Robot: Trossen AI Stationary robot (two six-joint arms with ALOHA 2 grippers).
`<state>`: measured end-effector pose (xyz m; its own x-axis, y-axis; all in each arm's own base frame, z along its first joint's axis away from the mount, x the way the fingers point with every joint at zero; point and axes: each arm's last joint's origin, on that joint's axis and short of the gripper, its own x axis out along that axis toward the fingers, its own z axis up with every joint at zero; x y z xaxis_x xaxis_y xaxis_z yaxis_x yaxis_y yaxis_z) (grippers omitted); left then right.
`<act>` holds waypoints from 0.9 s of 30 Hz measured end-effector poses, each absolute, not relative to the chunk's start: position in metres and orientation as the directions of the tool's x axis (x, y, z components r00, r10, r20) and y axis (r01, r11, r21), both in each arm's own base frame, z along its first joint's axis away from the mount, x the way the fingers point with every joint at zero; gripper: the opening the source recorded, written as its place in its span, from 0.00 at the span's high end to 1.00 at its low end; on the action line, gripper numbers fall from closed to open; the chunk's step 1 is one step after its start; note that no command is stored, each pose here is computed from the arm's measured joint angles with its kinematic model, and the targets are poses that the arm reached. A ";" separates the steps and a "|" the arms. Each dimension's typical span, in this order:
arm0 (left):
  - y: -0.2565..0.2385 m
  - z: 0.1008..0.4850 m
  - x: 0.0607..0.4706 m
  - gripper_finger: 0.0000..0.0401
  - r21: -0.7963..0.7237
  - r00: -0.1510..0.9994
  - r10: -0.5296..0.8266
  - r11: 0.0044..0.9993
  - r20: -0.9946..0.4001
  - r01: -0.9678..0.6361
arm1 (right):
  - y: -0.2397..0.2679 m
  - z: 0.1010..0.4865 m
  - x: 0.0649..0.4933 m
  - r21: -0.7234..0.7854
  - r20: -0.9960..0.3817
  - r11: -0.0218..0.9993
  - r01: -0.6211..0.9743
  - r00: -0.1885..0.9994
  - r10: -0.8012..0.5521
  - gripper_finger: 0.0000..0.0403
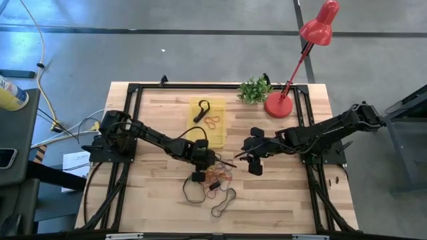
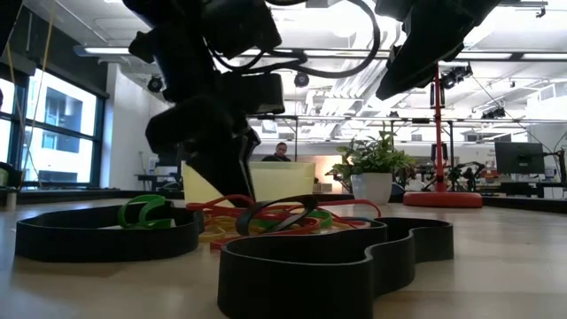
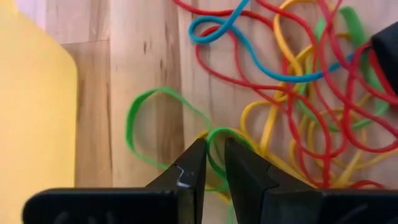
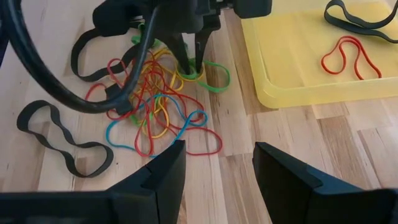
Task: Pick and place rubber bands into bin
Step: Put the green rubber band into the yellow bin
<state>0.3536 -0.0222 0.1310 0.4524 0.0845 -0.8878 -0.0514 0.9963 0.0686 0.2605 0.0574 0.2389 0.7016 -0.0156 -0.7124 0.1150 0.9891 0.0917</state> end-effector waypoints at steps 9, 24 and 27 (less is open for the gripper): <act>-0.022 0.136 0.357 0.98 0.090 0.466 0.102 0.995 -0.879 -0.049 | 0.057 0.239 0.260 0.092 -0.712 0.989 0.115 0.702 -0.016 0.56; -0.024 0.196 0.385 0.99 0.189 0.469 0.117 0.976 -0.875 0.110 | 0.057 0.239 0.260 0.093 -0.712 0.988 0.125 0.702 -0.022 0.56; -0.023 0.219 0.390 1.00 0.246 0.461 0.145 0.954 -0.876 0.169 | 0.057 0.239 0.260 0.101 -0.712 0.986 0.135 0.702 -0.023 0.56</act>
